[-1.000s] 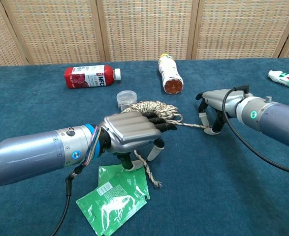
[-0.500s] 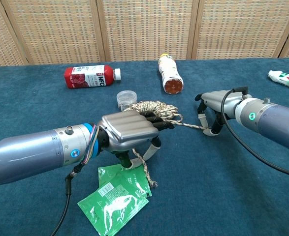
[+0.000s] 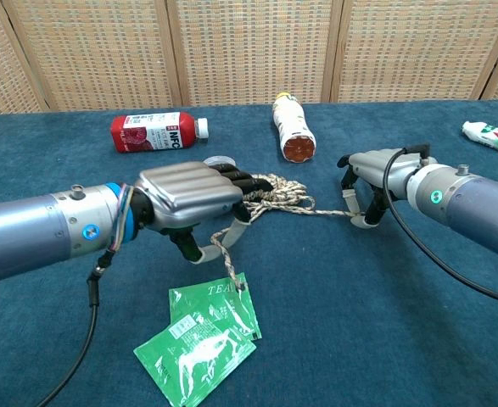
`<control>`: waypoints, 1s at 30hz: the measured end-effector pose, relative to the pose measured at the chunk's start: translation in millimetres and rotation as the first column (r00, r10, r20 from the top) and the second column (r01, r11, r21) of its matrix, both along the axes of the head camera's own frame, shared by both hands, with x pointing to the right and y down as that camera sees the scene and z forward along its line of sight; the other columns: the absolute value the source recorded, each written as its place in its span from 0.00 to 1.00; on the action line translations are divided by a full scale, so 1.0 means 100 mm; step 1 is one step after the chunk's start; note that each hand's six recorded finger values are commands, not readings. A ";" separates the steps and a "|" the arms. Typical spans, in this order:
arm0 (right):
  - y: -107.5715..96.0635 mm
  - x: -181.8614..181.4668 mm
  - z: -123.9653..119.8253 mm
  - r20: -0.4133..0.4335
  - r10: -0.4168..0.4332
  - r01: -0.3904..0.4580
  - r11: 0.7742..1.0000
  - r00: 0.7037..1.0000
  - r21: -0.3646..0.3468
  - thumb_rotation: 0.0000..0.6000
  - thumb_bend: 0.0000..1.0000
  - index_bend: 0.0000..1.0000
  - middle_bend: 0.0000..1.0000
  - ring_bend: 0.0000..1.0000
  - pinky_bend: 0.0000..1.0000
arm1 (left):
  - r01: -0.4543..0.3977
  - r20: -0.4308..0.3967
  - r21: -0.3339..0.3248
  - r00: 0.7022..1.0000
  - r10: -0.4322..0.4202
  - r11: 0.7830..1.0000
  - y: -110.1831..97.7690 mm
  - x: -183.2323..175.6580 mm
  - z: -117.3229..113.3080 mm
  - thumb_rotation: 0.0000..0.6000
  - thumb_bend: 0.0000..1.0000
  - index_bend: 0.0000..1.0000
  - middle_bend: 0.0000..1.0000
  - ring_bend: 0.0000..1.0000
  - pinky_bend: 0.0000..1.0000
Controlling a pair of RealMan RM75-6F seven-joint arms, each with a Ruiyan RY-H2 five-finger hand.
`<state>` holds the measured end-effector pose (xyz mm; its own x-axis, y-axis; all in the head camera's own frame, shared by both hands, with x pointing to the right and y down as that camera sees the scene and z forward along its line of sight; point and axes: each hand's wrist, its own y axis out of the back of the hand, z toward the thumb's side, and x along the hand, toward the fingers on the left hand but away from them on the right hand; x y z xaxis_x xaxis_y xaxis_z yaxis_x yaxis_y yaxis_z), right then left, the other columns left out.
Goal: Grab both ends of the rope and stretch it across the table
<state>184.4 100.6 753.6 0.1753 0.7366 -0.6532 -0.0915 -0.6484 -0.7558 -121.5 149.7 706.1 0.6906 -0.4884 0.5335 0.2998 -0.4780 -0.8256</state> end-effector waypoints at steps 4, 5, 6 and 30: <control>-0.05 0.05 -0.05 -0.006 0.006 -0.006 1.000 1.000 0.030 1.00 0.55 0.70 0.06 0.00 0.00 | 0.042 0.010 0.016 0.999 -0.042 0.999 -0.14 -0.29 -0.09 1.00 0.47 0.61 0.00 0.00 0.00; -0.07 0.07 -0.07 -0.010 0.009 -0.009 0.999 1.000 0.044 1.00 0.55 0.70 0.06 0.00 0.00 | 0.052 0.015 0.022 0.999 -0.052 0.998 -0.17 -0.37 -0.11 1.00 0.48 0.61 0.00 0.00 0.00; -0.09 0.09 -0.08 -0.014 0.011 -0.010 0.998 1.000 0.054 1.00 0.55 0.70 0.06 0.00 0.00 | 0.068 0.024 0.031 0.997 -0.069 0.997 -0.23 -0.49 -0.15 1.00 0.49 0.61 0.00 0.00 0.00; -0.24 0.97 -0.29 -0.161 0.103 -0.082 0.987 0.982 0.137 1.00 0.55 0.70 0.07 0.00 0.00 | 0.404 0.100 0.088 0.906 -0.412 0.910 -0.71 -2.54 -0.40 1.00 0.52 0.61 0.00 0.00 0.00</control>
